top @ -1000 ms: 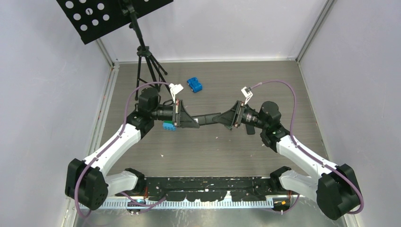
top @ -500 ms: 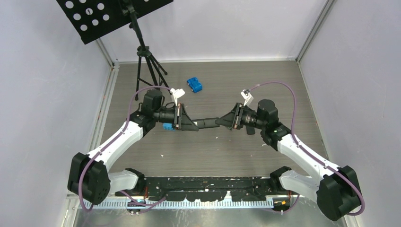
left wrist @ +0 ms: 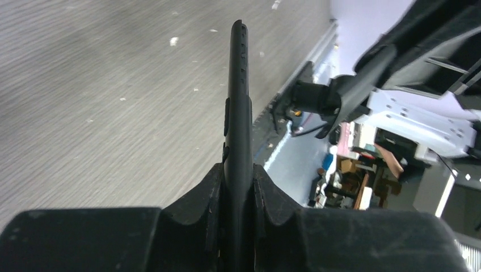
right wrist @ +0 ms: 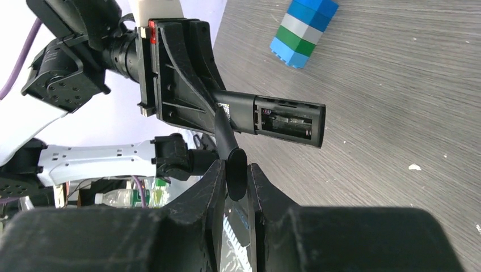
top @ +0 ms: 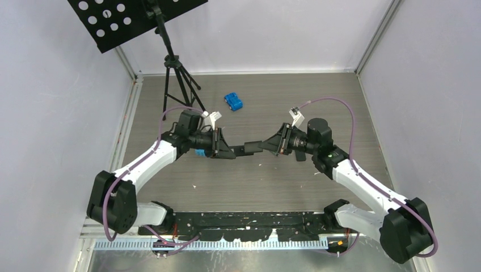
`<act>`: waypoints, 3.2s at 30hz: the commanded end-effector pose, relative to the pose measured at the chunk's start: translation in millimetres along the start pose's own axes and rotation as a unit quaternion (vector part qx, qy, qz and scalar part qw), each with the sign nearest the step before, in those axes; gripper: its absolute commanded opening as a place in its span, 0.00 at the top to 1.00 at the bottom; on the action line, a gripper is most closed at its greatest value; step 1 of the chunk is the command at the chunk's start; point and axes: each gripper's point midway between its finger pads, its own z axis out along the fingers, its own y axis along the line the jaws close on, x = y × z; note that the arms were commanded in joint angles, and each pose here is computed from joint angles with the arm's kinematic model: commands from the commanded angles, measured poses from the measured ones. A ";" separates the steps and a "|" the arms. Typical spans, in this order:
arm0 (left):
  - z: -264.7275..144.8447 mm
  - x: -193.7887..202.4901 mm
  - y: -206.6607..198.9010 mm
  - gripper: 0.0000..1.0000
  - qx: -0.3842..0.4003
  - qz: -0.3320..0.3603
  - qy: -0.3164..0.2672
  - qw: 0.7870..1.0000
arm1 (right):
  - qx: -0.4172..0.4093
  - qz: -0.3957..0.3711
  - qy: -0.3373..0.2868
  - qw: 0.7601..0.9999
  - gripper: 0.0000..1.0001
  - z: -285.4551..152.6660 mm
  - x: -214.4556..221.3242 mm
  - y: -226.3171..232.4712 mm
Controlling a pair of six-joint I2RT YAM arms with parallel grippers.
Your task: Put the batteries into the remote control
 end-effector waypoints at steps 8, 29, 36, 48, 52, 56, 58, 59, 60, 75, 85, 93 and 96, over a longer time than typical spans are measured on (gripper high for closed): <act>4.4 -5.7 53.2 1.00 -0.121 0.001 -0.002 0.993 | 0.160 0.083 -0.008 0.984 1.00 11.8 36.5 -109.5; 16.4 25.5 -40.3 1.00 0.010 0.179 0.041 0.983 | 0.025 -0.113 -0.007 0.993 0.13 -25.3 18.0 -12.1; 4.5 42.3 -72.0 1.00 0.078 0.226 0.048 0.970 | -0.042 -0.110 -0.083 0.989 0.12 -29.9 6.9 8.8; -19.6 51.6 -113.0 1.00 0.159 0.267 0.032 0.950 | -0.188 -0.101 0.005 0.977 0.37 -40.4 32.9 72.3; -28.2 47.9 -128.5 1.00 0.175 0.278 0.013 0.944 | -0.222 -0.093 0.008 0.970 0.62 -47.8 31.9 90.7; -35.9 43.3 -145.1 0.82 0.194 0.279 -0.006 0.941 | -0.248 -0.082 -0.002 0.965 0.86 -54.8 25.4 108.1; -40.1 38.4 -154.5 0.51 0.203 0.279 -0.023 0.938 | -0.261 -0.077 -0.022 0.962 0.90 -59.9 18.0 118.8; -41.3 34.4 -158.0 0.38 0.204 0.276 -0.035 0.939 | -0.264 -0.075 -0.038 0.961 0.92 -61.8 12.6 122.8; -43.2 30.2 -162.4 0.29 0.206 0.274 -0.049 0.938 | -0.265 -0.075 -0.054 0.960 0.92 -63.4 6.9 126.1; -91.9 -74.4 -202.8 0.09 0.317 0.139 -0.413 0.842 | -0.213 0.034 -0.280 0.936 0.92 -65.0 -75.5 113.4; -61.7 -99.8 -189.8 0.27 0.309 0.092 -0.414 0.852 | -0.193 0.076 -0.277 0.938 0.94 -29.1 -64.1 106.8; -56.0 -107.0 -160.6 0.65 0.265 0.080 -0.451 0.849 | -0.160 0.089 -0.276 0.943 0.94 -16.6 -60.2 89.9; -51.8 -108.5 -150.0 0.65 0.251 0.072 -0.457 0.850 | -0.152 0.093 -0.277 0.944 0.94 -16.1 -59.0 84.9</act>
